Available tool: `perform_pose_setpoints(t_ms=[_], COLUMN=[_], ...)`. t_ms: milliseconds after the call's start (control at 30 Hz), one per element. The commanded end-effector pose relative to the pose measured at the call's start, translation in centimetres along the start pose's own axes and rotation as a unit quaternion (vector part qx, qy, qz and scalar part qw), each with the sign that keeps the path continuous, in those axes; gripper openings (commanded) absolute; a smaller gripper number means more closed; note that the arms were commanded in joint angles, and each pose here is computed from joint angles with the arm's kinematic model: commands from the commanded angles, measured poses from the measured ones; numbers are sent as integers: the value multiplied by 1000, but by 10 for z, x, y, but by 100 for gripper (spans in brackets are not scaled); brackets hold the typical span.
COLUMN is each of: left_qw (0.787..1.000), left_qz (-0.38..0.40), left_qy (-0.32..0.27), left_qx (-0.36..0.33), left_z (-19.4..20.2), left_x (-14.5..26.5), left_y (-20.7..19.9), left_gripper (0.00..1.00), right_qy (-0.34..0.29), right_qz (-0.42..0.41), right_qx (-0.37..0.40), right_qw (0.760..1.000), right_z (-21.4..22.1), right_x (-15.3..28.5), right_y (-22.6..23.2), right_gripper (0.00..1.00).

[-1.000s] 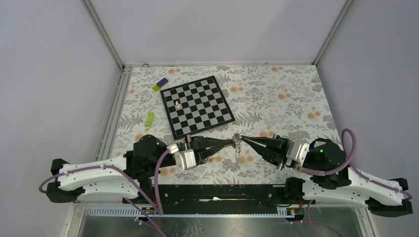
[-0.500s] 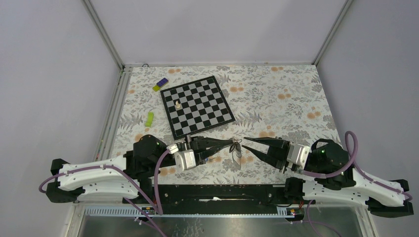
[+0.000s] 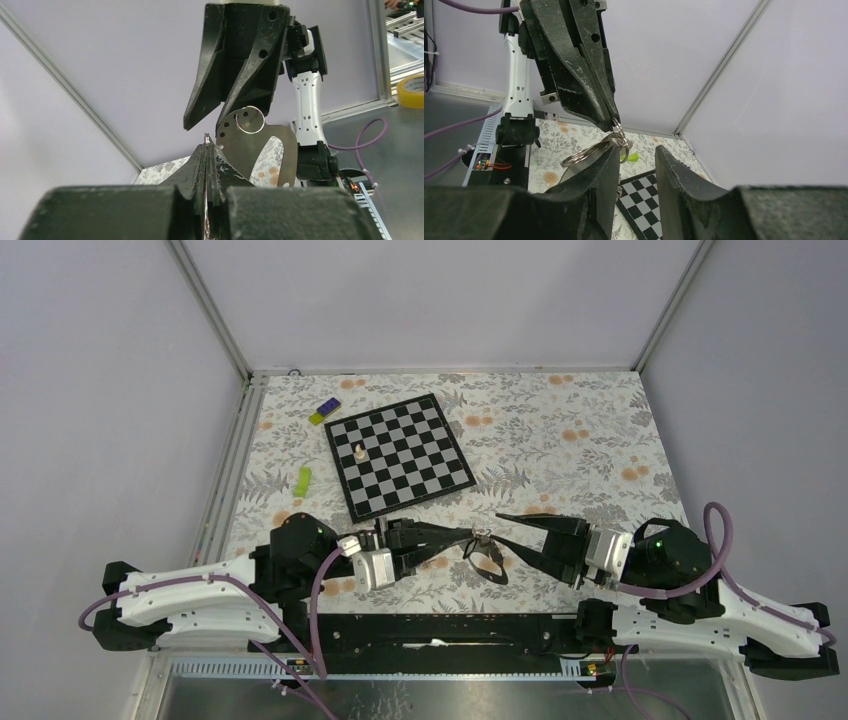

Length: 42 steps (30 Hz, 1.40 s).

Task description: Remove the keys from the keyring

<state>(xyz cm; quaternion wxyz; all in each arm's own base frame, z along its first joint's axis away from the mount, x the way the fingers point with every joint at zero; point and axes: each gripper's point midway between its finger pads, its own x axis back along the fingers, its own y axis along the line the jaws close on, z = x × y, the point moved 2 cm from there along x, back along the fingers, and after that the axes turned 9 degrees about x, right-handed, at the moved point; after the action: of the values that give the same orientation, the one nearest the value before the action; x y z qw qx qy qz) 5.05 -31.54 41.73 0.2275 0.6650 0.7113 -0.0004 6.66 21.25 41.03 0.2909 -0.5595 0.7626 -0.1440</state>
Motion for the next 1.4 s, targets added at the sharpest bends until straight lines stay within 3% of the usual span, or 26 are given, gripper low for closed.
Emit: perform_pose_setpoints(t_ms=[0,233,433,700,1233,1367], left_qw=[998,999,999,999,999,999], left_qz=[19,21,17,17,18,19], left_qy=[-49,-46,-46,-47,-44,-44], left_qx=[-19,-19,-20,-21,-21,-21], left_z=[-30,-29,-29,-30,-28,-27], left_x=[3,4,3,3,2,3], left_y=[-1,-2,-1,-1,-1,-2], left_gripper=[0,0,0,0,0,0], right_qy=[-9,-16,-15,0,0,-6], right_qz=[13,-6,-24,-43,-35,-32], right_qx=[-9,-24,-34,-42,-38,-39], right_qw=[1000,1000,999,998,999,999], right_z=[-10,-12,-12,-5,-6,-9], right_x=[-5,-8,-8,-9,-8,-7], right_y=[-8,-1,5,14,10,8], right_gripper=[41,43,35,34,20,11])
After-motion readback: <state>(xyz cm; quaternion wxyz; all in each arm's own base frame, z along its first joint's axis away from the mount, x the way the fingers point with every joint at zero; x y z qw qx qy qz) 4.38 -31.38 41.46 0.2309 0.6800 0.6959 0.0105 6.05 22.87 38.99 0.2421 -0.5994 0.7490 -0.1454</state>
